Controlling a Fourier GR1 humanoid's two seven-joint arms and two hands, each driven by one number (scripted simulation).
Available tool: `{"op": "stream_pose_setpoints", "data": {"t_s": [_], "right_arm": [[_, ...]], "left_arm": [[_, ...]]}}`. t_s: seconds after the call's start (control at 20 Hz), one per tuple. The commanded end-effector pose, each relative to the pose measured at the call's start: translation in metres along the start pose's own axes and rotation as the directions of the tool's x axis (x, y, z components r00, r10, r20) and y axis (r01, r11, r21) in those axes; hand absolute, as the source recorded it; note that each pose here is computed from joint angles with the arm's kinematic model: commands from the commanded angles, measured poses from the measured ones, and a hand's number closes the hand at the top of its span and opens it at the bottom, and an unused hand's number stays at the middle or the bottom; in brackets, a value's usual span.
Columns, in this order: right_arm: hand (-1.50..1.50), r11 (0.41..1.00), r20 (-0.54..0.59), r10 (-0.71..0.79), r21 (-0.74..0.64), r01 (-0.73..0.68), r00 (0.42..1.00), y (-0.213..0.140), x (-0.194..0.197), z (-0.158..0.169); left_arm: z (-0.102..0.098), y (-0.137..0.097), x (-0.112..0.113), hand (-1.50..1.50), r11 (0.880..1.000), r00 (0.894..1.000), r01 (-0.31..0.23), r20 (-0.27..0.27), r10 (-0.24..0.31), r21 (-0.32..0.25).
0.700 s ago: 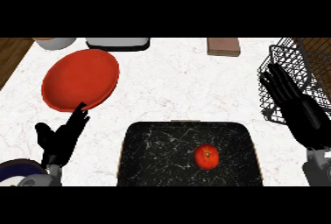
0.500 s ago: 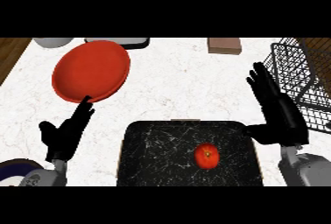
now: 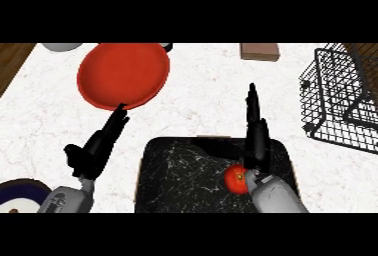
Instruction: Pick the tomato from the tray and place it in the tiered basket
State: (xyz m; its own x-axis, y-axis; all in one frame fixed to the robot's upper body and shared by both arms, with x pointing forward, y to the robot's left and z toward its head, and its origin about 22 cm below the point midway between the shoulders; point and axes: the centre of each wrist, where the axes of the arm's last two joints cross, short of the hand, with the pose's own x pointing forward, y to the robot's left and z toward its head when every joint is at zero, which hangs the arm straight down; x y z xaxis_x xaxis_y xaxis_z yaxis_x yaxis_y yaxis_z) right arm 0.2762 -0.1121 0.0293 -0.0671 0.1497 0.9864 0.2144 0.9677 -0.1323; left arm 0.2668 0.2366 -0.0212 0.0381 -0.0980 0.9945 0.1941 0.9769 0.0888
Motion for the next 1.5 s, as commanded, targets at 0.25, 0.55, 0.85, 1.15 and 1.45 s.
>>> {"op": "stream_pose_setpoints", "data": {"t_s": [0.25, 0.55, 0.85, 1.15, 1.45], "right_arm": [[-1.5, 0.908, 0.035, 0.414, 0.059, -0.415, 0.91, 0.012, 0.018, 0.005], [-1.5, 0.59, -0.09, 0.8, 0.302, -0.749, 0.594, -0.006, 0.01, -0.013], [-1.5, 0.317, -0.063, 0.943, 0.472, -0.823, 0.327, 0.025, 0.063, -0.001], [-1.5, 0.288, -0.1, 0.955, 0.524, -0.801, 0.278, 0.056, 0.107, 0.023], [-1.5, 0.315, -0.151, 0.949, 0.445, -0.838, 0.276, 0.046, 0.107, 0.018]], "left_arm": [[0.008, 0.0, -0.012, 0.0, 0.999, 1.0, -0.005, -0.008, 0.006, 0.043], [0.005, 0.006, -0.004, 0.0, 0.999, 1.0, 0.007, -0.012, -0.006, 0.033], [0.005, -0.001, -0.01, 0.0, 1.0, 1.0, 0.024, -0.019, -0.023, 0.017], [0.011, 0.012, -0.01, 0.0, 1.0, 1.0, 0.009, -0.015, -0.009, 0.011], [0.009, 0.01, -0.009, 0.0, 1.0, 1.0, 0.008, -0.001, -0.008, 0.029]]}}
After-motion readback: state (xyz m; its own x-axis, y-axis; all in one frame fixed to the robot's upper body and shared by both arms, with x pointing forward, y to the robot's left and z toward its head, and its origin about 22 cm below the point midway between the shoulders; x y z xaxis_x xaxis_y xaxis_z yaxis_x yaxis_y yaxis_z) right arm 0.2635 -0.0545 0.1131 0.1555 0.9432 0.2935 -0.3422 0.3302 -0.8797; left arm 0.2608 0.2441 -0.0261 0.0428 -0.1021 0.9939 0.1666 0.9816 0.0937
